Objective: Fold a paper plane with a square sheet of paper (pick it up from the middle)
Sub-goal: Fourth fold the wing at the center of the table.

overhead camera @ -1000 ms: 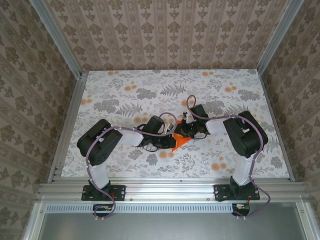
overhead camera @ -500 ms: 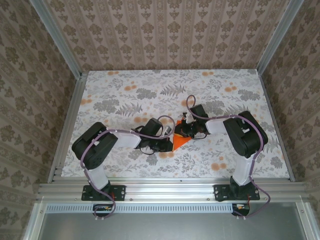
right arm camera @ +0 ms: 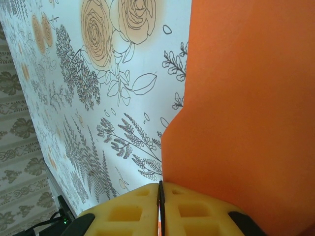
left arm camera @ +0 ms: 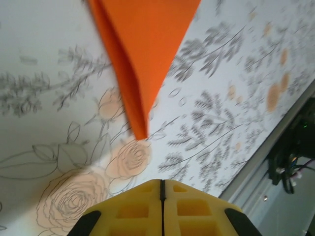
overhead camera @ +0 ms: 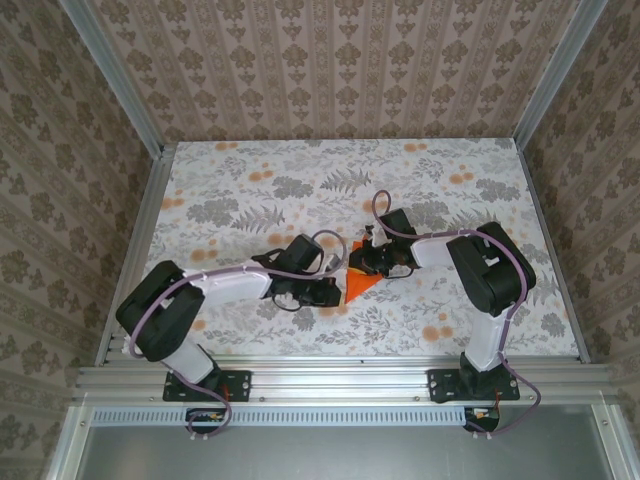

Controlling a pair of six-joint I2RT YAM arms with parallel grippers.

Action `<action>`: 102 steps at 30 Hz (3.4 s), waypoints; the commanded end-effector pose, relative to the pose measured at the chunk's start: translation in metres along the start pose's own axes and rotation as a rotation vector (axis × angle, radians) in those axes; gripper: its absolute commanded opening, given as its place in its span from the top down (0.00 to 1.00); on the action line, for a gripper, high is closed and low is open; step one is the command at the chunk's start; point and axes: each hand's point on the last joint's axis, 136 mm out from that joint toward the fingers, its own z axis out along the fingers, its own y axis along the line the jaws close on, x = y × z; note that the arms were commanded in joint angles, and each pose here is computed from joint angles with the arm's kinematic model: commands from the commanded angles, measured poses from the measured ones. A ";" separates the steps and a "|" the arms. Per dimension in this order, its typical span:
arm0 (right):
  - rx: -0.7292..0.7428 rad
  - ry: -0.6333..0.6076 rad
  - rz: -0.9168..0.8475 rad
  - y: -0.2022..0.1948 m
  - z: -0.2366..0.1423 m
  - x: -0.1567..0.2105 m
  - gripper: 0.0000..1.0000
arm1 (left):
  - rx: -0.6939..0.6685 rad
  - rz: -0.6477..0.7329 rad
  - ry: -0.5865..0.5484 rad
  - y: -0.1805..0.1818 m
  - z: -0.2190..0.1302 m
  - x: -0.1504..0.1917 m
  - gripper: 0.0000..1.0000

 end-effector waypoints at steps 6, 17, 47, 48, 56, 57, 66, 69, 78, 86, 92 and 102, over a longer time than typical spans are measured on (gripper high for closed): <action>0.128 0.016 0.075 -0.036 0.001 0.012 0.88 | 0.099 0.064 -0.041 -0.032 0.017 -0.048 0.92; 0.124 0.017 0.085 -0.035 0.001 0.012 0.88 | -0.009 0.065 0.040 0.007 0.053 -0.039 0.91; -0.067 -0.019 0.011 0.023 -0.033 0.019 0.87 | -0.014 -0.062 0.110 0.049 0.070 -0.001 1.00; -0.063 -0.016 0.012 0.022 -0.030 0.019 0.87 | -0.016 -0.063 0.112 0.050 0.070 -0.001 1.00; 0.002 -0.031 0.075 -0.013 -0.008 0.003 0.88 | -0.045 -0.080 0.138 0.057 0.070 0.007 1.00; 0.012 -0.042 0.090 -0.018 -0.008 -0.002 0.88 | -0.048 -0.083 0.144 0.058 0.070 0.009 1.00; 0.120 -0.112 0.120 -0.046 -0.017 -0.042 0.88 | -0.070 -0.110 0.174 0.071 0.069 0.027 1.00; 0.104 -0.132 0.141 -0.053 -0.018 -0.053 0.87 | -0.070 -0.115 0.177 0.072 0.069 0.029 1.00; 0.100 -0.157 0.152 -0.061 -0.029 -0.085 0.86 | -0.074 -0.122 0.186 0.074 0.071 0.032 1.00; 0.099 -0.184 0.170 -0.067 -0.042 -0.112 0.86 | -0.073 -0.120 0.189 0.073 0.071 0.033 1.00; 0.107 -0.195 0.183 -0.074 -0.048 -0.128 0.86 | -0.070 -0.120 0.190 0.072 0.071 0.033 1.00; 0.058 -0.245 0.112 -0.035 -0.087 -0.140 0.85 | -0.068 -0.113 0.188 0.069 0.072 0.031 1.00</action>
